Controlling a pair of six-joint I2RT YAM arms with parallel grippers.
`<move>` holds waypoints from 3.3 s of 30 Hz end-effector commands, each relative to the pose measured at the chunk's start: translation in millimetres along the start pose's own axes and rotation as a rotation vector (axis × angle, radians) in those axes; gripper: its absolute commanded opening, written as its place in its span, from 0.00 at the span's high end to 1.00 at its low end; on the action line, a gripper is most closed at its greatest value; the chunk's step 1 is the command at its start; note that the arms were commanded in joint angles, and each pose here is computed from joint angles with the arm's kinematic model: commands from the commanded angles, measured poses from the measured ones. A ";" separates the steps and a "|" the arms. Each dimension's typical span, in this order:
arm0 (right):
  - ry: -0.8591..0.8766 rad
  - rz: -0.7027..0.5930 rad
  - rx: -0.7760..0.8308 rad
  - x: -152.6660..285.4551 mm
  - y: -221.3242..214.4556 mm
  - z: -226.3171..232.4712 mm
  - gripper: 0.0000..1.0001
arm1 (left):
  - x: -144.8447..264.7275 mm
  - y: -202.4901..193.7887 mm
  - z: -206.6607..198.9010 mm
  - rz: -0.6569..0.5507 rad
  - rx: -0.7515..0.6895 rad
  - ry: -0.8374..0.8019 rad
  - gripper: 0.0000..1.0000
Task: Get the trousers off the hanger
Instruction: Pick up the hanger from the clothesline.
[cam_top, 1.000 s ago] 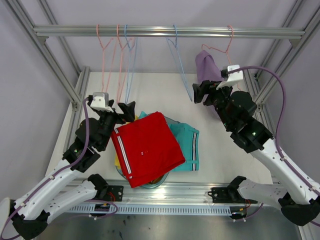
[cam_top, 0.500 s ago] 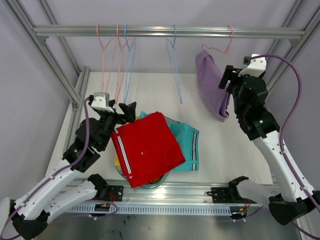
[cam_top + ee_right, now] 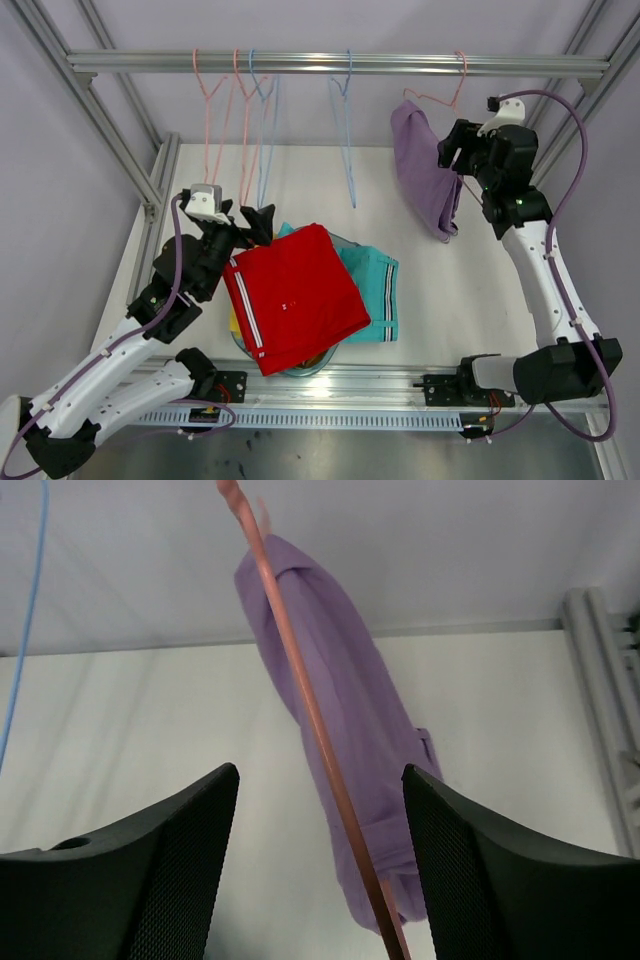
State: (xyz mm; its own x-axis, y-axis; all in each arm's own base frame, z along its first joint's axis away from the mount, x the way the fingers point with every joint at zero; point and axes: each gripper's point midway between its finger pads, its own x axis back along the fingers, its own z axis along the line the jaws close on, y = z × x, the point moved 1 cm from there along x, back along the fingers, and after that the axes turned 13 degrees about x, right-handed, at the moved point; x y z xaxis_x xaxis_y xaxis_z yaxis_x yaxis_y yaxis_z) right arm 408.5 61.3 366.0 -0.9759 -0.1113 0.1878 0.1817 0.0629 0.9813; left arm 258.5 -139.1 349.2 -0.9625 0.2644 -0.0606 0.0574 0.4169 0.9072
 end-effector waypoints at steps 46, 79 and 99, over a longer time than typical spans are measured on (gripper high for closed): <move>0.667 -0.379 -0.314 18.1 50.6 78.5 1.00 | -1.0 9.6 -12.1 -0.004 0.008 -0.053 0.01; 0.319 -0.608 -0.241 87.7 149.6 58.0 1.00 | -2.0 2.5 -13.2 0.019 0.005 -0.060 0.00; 0.048 -0.498 -0.322 148.9 26.0 26.5 1.00 | -3.3 -18.7 -33.5 0.093 -0.033 -0.123 0.00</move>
State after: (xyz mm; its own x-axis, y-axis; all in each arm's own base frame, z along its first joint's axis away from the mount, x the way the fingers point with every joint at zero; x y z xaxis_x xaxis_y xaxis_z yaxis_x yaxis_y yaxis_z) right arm 278.3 94.8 382.9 -0.9657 -0.2064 -0.1574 -0.0982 -0.2708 0.9576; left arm 256.0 -169.1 329.0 -0.9295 0.3687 0.0104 0.1506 0.3537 0.9232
